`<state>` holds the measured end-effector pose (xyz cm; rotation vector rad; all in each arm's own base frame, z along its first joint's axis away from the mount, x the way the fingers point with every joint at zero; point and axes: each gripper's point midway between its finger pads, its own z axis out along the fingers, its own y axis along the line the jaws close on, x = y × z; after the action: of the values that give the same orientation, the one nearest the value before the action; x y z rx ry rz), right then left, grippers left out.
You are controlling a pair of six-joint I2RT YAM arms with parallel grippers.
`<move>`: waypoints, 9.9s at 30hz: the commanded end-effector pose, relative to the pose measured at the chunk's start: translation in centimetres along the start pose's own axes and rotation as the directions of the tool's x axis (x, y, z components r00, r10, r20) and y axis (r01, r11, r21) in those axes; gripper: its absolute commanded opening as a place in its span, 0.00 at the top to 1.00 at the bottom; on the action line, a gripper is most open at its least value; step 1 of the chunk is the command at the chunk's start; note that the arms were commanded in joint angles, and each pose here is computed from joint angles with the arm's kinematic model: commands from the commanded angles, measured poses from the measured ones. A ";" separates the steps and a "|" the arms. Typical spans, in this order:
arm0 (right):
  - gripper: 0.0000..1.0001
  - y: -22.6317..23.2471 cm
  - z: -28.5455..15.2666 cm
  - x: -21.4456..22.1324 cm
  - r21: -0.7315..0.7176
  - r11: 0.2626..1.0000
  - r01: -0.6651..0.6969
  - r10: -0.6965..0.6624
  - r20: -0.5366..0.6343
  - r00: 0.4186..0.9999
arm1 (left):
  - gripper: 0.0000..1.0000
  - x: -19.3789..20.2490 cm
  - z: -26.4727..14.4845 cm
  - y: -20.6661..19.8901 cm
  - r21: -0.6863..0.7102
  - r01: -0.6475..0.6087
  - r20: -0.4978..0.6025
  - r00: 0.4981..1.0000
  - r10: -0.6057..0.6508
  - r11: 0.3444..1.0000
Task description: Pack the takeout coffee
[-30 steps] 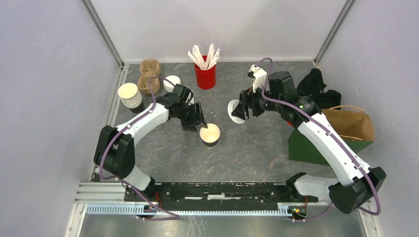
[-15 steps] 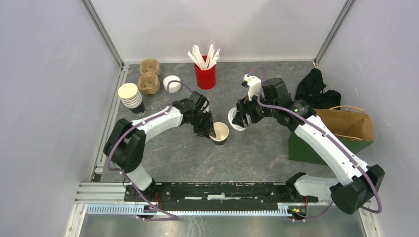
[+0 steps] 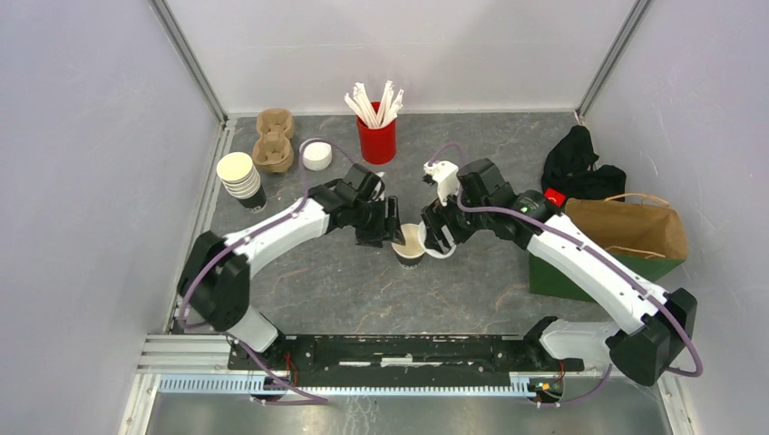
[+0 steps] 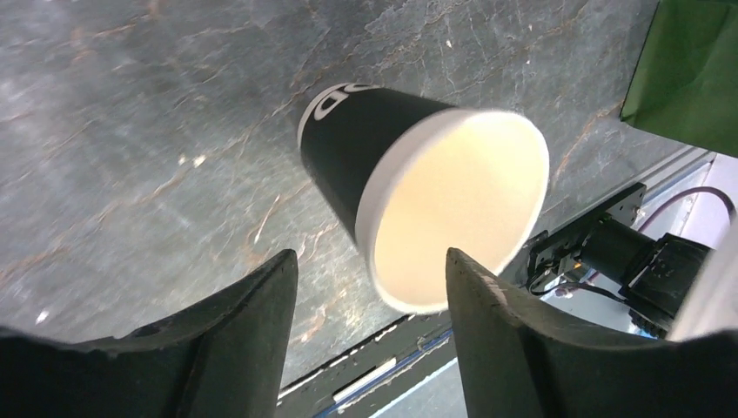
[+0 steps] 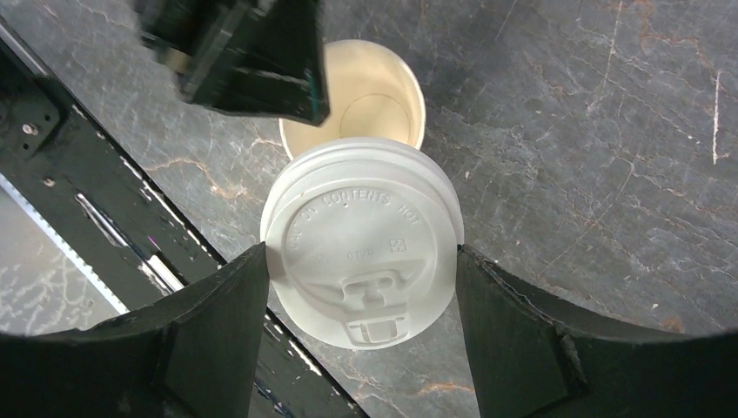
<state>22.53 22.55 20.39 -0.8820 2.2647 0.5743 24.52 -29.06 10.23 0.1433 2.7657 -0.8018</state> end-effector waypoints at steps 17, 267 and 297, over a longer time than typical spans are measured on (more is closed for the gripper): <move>0.23 2.7 5.6 -1.3 0.128 0.965 0.229 -0.194 -0.236 0.952 | 0.09 -3.3 -19.7 7.8 -0.191 0.235 0.638 0.767 -0.061 0.953; 0.29 -4.5 11.7 2.9 -0.339 0.781 -0.525 0.525 -0.098 0.845 | 0.53 0.6 -1.0 4.5 0.129 0.203 0.038 0.977 -0.210 0.971; 0.28 -3.5 11.1 1.9 -0.412 0.749 -0.519 0.530 -0.098 0.842 | 0.48 -0.7 -4.2 1.5 0.349 0.286 0.051 0.945 -0.323 0.892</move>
<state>27.76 25.75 10.41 -0.3714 2.4214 1.4032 24.69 -24.91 12.91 -0.2486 2.5442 -1.2538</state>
